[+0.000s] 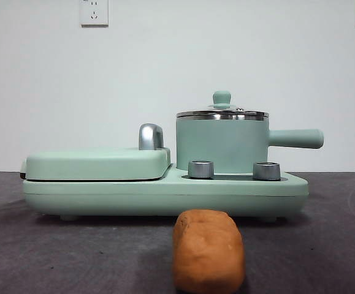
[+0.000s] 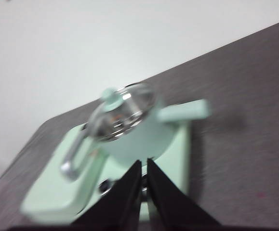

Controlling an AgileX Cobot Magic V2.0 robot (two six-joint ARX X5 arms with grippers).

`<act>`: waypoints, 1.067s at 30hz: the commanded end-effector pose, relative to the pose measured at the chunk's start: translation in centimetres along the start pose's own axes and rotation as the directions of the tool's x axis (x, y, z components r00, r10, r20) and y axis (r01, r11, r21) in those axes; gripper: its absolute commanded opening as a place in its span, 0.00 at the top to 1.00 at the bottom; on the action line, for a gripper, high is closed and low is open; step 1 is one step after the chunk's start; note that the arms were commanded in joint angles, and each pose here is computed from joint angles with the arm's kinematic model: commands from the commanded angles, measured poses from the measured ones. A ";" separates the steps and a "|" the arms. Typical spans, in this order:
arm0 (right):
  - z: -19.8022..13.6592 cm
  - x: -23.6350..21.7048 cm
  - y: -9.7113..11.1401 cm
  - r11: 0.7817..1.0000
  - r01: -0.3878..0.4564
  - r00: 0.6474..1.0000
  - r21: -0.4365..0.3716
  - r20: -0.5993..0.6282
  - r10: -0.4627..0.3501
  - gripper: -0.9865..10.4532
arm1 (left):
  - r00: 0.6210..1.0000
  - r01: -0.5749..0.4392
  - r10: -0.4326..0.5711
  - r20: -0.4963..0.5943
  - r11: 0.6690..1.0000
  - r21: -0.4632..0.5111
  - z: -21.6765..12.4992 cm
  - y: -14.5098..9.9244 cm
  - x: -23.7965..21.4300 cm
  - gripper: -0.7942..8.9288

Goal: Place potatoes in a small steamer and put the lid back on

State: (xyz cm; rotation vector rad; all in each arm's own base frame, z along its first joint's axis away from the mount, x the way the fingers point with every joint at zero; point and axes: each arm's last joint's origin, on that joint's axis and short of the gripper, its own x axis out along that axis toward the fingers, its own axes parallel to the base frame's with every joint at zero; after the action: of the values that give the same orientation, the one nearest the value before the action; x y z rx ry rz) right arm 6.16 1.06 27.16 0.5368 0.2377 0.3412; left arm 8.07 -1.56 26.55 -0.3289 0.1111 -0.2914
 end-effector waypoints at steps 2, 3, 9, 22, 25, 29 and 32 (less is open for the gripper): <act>1.5 -0.3 1.3 0.996 -0.081 0.995 -0.035 -0.062 0.079 0.90 | 0.995 0.081 -0.079 -0.054 0.996 0.031 2.6 -1.2 0.0 0.91; 1.8 -0.3 1.6 0.993 -0.110 0.991 -0.037 -0.086 0.107 0.90 | 0.992 0.105 -0.102 -0.075 0.994 0.035 3.1 -1.4 0.1 0.91; 3.4 0.2 2.7 0.970 -0.233 0.951 -0.070 -0.223 0.213 0.90 | 0.942 0.269 -0.264 -0.204 0.963 -0.008 5.5 -2.7 1.0 0.91; 5.3 0.2 3.8 0.956 -0.234 0.951 -0.176 -0.245 0.187 0.69 | 0.859 0.420 -0.424 -0.287 0.904 -0.078 7.3 -3.4 3.1 0.74; 5.1 0.2 3.7 0.960 -0.228 0.948 -0.163 -0.262 0.180 0.59 | 0.834 0.457 -0.461 -0.303 0.885 -0.091 7.9 -3.8 3.8 0.57; 4.9 0.1 3.6 0.962 -0.228 0.942 -0.148 -0.282 0.180 0.54 | 0.800 0.496 -0.497 -0.336 0.863 -0.094 8.6 -4.6 5.3 0.49; 4.9 0.1 3.6 0.961 -0.236 0.940 -0.146 -0.285 0.188 0.53 | 0.770 0.522 -0.520 -0.369 0.847 -0.103 9.2 -5.3 7.1 0.49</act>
State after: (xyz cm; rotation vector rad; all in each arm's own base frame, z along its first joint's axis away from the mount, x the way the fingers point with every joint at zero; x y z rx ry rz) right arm 6.91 1.78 32.74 0.3546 0.4286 0.6303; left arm 14.32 -5.36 35.82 -0.3159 0.4357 -0.8920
